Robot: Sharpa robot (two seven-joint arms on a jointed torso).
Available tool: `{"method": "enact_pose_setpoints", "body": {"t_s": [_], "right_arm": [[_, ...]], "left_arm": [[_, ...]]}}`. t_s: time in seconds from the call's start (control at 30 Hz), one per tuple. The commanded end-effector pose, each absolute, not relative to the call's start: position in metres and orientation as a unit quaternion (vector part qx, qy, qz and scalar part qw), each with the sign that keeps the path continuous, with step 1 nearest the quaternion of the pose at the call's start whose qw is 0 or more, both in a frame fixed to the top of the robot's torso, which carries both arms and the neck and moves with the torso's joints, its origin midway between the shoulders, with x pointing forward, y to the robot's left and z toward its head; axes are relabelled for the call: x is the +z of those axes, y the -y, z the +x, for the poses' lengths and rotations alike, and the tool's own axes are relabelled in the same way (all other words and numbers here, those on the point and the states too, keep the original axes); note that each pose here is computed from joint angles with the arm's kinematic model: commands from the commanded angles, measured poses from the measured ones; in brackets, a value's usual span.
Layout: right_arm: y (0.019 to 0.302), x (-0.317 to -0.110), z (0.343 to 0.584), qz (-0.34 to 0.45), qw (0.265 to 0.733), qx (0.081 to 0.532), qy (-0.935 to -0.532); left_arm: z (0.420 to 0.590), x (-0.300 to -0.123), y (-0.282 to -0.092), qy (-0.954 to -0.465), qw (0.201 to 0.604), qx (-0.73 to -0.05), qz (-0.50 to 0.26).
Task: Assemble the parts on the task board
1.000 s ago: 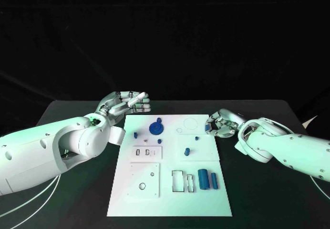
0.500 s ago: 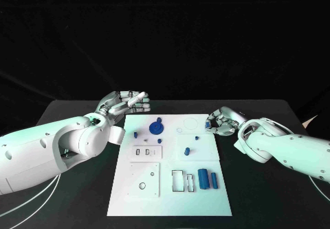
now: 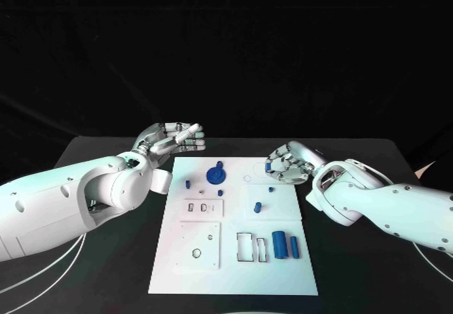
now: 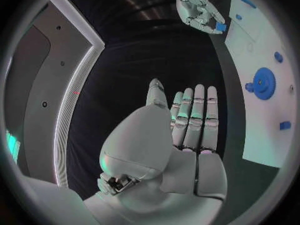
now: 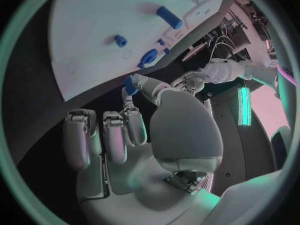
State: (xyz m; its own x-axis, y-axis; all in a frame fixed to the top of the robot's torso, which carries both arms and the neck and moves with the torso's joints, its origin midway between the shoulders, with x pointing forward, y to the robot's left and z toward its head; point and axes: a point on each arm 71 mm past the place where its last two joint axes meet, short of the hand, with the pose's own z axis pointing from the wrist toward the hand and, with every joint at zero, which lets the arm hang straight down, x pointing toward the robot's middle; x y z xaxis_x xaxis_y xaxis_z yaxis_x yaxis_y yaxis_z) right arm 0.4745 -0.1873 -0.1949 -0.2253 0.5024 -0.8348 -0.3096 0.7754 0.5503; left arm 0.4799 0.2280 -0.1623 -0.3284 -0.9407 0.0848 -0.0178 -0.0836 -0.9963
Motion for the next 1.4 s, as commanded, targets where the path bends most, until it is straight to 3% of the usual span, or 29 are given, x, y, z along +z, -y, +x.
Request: {"method": "enact_pose_setpoints", "body": {"t_s": [0.03, 0.3, 0.6, 1.0, 1.4], "right_arm": [[0.163, -0.195, 0.469, 0.044, 0.615, 0.311, -0.723], [0.104, -0.197, 0.450, -0.015, 0.598, 0.323, -0.733], [0.062, -0.217, 0.434, -0.060, 0.584, 0.329, -0.739], [0.041, -0.240, 0.426, -0.082, 0.573, 0.320, -0.750], [0.032, -0.248, 0.421, -0.092, 0.570, 0.322, -0.750]], "left_arm": [[0.482, -0.163, -0.225, -0.555, 0.379, -0.603, -0.431], [0.486, -0.165, -0.223, -0.555, 0.378, -0.602, -0.432], [0.487, -0.166, -0.219, -0.557, 0.374, -0.604, -0.431], [0.486, -0.166, -0.218, -0.558, 0.372, -0.604, -0.431], [0.486, -0.166, -0.218, -0.559, 0.370, -0.604, -0.430]]}}
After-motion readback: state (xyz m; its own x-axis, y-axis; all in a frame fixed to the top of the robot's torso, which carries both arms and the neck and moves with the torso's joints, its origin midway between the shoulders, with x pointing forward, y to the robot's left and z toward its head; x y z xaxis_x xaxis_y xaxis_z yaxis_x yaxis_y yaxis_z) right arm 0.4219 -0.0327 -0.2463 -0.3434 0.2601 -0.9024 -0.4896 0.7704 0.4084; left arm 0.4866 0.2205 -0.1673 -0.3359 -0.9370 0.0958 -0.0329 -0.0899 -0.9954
